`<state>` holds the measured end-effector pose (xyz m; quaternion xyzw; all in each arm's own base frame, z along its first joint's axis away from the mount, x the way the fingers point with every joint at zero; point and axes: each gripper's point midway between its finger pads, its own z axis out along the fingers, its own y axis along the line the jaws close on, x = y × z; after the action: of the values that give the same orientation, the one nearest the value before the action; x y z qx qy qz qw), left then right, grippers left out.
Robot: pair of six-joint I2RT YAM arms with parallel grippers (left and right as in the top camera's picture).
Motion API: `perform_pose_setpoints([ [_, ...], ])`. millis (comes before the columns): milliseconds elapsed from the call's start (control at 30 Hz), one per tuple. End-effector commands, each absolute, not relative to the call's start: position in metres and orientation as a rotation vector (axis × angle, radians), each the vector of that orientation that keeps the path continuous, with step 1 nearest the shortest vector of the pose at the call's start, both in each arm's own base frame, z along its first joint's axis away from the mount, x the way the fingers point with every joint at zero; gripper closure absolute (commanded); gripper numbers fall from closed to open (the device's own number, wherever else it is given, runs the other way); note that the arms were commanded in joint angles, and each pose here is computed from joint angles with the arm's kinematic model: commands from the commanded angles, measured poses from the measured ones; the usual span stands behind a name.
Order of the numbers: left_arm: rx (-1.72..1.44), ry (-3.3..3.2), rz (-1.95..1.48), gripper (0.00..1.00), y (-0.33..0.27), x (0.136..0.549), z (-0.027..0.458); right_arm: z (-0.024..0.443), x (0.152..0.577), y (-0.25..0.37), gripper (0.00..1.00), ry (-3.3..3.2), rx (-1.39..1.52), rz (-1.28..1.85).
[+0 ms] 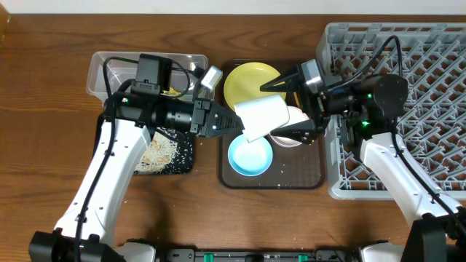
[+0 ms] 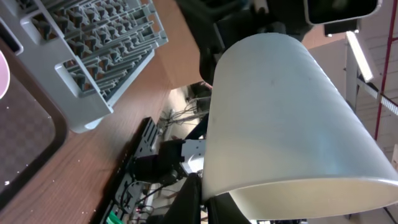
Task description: Sort waste into correct bins and load items into the dishwasher rack
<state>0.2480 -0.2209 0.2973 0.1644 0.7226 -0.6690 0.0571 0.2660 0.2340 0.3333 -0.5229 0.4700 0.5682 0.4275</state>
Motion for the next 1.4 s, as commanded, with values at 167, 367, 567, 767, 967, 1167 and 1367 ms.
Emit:
perform_pose_setpoints([
  [167, 0.469, 2.220, -2.065, 0.94, -0.222, 0.244, 0.286, 0.335, 0.253, 0.247, 0.18, 1.191, -1.334, 1.500],
  [367, 0.471, 2.218, -2.063, 0.94, -0.222, 0.245, 0.286, 0.334, 0.247, 0.253, 0.28, 1.190, -1.348, 1.524],
  [567, 0.476, 2.212, -2.060, 0.94, -0.222, 0.245, 0.287, 0.332, 0.248, 0.254, 0.40, 1.215, -1.336, 1.545],
  [767, 0.481, 2.207, -2.057, 0.94, -0.222, 0.246, 0.287, 0.332, 0.248, 0.254, 0.57, 1.220, -1.333, 1.549],
  [967, 0.503, 2.188, -2.045, 0.77, -0.223, 0.248, 0.288, 0.332, 0.249, 0.253, 0.57, 1.221, -1.332, 1.547],
  [1167, 0.505, 2.171, -2.030, 0.74, -0.220, 0.252, 0.289, 0.332, 0.252, 0.250, 0.57, 1.227, -1.322, 1.538],
  [1367, 0.434, 2.159, -1.998, 0.71, -0.204, 0.265, 0.289, 0.332, 0.268, 0.233, 0.57, 1.265, -1.266, 1.498],
])
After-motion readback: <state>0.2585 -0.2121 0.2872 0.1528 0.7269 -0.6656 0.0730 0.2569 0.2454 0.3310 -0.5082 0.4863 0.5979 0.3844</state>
